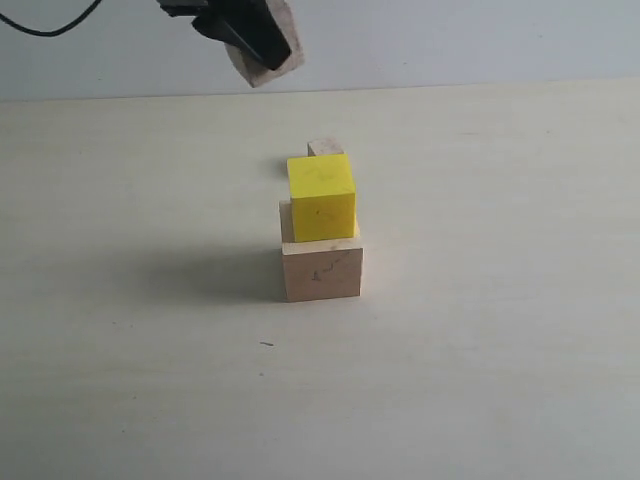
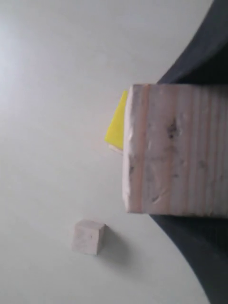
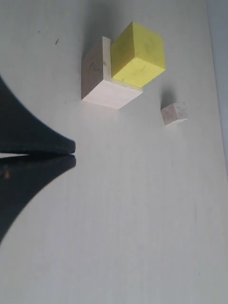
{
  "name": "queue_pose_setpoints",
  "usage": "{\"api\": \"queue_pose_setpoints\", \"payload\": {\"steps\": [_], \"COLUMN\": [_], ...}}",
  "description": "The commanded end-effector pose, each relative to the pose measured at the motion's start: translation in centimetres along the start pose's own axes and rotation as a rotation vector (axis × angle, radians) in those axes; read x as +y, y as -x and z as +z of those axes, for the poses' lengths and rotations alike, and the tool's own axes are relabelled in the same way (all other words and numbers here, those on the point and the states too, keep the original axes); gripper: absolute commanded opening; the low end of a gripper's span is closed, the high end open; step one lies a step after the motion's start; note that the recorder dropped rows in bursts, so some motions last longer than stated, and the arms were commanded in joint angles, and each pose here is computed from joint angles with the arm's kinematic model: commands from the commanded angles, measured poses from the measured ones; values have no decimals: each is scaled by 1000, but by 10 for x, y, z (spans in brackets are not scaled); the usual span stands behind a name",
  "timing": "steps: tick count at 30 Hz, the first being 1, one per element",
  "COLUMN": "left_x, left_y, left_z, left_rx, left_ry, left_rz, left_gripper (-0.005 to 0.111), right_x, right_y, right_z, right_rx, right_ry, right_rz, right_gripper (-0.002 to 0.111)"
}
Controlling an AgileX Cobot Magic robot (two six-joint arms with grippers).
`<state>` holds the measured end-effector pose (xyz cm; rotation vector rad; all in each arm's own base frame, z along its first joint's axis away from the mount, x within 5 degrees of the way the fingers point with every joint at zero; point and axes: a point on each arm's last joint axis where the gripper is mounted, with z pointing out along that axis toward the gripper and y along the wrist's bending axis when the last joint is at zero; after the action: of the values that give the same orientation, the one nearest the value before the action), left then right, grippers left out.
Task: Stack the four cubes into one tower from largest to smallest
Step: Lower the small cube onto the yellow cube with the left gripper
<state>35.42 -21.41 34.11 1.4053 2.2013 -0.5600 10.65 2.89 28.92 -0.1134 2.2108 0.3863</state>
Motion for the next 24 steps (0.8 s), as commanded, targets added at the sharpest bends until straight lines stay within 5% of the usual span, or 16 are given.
{"api": "queue_pose_setpoints", "payload": {"steps": [1, 9, 24], "left_x": [-32, -44, -34], "left_y": [16, 17, 6], "left_z": [9, 31, 76], "left_rx": [-5, 107, 198], "left_ry": [-47, -15, -64], "left_rz": [237, 371, 346], "left_gripper": [0, 0, 0], "right_x": [2, 3, 9], "right_y": [-2, -2, -2], "right_z": [0, 0, 0], "right_rx": [9, 18, 11], "right_ry": [18, 35, 103], "right_rz": [-7, 1, -31], "right_gripper": [0, 0, 0]}}
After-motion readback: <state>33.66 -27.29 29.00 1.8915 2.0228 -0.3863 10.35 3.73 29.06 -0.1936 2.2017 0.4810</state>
